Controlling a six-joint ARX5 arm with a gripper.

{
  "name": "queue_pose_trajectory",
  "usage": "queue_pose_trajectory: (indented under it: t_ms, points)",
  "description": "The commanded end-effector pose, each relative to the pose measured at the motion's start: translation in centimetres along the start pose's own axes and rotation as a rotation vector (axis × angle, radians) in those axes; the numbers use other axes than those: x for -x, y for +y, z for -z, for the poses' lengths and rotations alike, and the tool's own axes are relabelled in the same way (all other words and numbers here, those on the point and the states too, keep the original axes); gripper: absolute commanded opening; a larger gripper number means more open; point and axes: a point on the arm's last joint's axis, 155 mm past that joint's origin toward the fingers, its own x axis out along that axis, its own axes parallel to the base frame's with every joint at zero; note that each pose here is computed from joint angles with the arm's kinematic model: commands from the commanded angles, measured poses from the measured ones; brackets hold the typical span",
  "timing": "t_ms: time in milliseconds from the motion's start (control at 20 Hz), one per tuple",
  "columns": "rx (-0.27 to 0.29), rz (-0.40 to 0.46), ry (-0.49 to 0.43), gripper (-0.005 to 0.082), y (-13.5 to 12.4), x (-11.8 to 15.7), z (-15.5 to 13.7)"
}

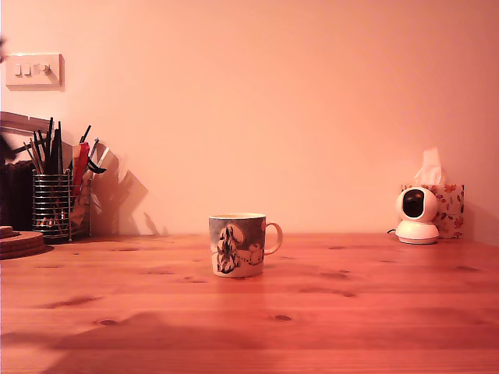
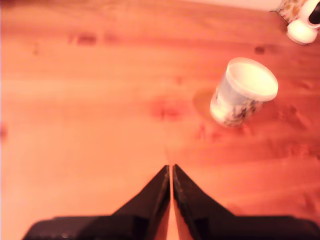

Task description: Pick up the coffee capsules on the table and drop them inside the coffee cup

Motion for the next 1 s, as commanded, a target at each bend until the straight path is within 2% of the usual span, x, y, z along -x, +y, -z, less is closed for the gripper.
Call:
queue_pose_trajectory:
  t_ms: [0,200,400,850,950]
  points:
    - [0.019,-0.004,-0.006,-0.0020,0.1,0.3,1.2]
    - [0.011,-0.004,0.016,-0.0020,-0.3,1.1,3.3]
    - [0.023,-0.053,0.065,-0.0020,0.3,1.4,5.4]
    - [0.008,-0.015,0.077,-0.0020,-1.0,1.5,5.8]
    - [-0.005,-0.009,0.054,-0.0020,-1.3,1.7,5.3]
